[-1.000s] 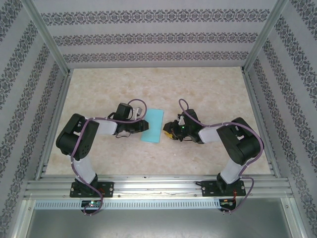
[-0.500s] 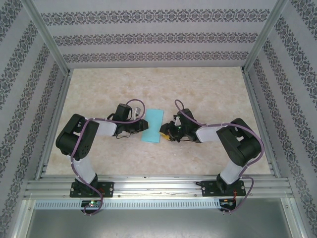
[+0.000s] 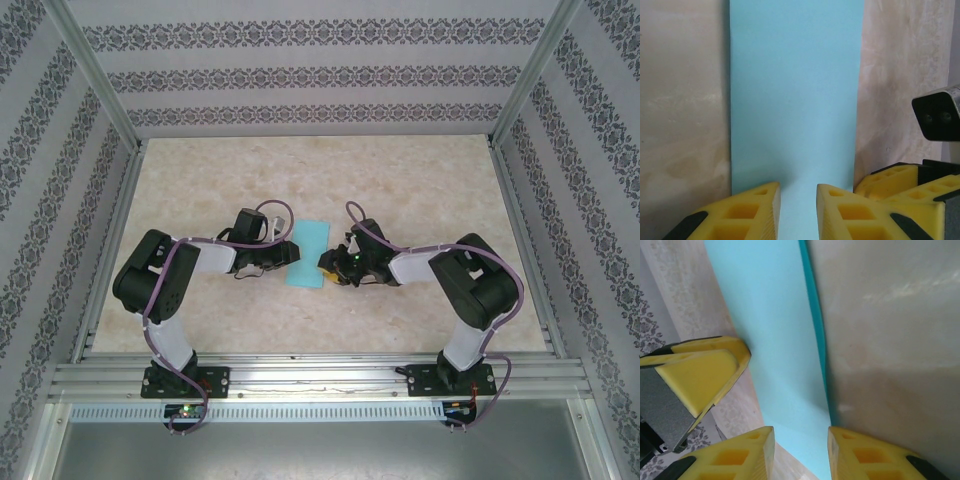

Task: Fold a paper plane with a square sheet of paper (pick it up from the middle)
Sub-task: Fold the triangle a second time at the center of the table.

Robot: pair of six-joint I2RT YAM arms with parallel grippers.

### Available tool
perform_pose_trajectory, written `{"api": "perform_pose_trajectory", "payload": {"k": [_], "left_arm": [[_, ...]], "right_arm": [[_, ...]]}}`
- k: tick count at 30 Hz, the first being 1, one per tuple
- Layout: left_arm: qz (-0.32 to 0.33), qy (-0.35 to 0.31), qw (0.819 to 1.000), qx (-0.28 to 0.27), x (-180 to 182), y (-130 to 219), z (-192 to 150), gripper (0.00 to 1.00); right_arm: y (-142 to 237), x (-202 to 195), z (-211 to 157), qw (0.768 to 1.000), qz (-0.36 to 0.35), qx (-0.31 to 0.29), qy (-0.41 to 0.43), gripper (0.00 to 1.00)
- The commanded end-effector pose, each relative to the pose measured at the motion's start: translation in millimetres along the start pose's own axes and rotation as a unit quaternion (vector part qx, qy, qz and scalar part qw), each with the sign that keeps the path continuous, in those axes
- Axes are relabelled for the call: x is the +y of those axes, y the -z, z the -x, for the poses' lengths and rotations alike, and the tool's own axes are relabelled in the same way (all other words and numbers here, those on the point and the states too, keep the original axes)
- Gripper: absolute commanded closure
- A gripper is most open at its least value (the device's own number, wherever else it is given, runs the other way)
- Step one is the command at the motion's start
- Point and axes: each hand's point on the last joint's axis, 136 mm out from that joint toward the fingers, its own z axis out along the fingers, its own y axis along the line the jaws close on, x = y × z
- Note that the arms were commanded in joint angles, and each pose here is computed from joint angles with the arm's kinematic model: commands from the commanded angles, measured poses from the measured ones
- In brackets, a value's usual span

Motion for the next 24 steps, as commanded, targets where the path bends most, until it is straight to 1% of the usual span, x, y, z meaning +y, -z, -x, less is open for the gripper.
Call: {"api": "perform_pose_trajectory", "payload": {"k": [1,8,13,24], "left_arm": [[0.023,0.02,0.998,0.057,11.6,-2.4,-32.5,0.73],[0.024,0.02,0.998,0.059,11.7,-2.6,-32.8,0.73],[0.023,0.018,0.998,0.058,10.3,-2.0,-31.5,0.73],[0.025,0.017,0.998,0.061,10.8,-1.9,-32.0,0.73]], "right_arm": [[7.9,-5.3,1.1,1.0,-0.012,-0.019,0.002,0.65],[0.5,-1.8,-5.0,1.0,0.0,0.005,0.002,0.65],[-4.8,-1.7,-3.5,1.0,0.006,0.009,-0.007,0.65],[-7.4,8.6,-5.2,1.0,0.023,0.019,0.002,0.65]]}}
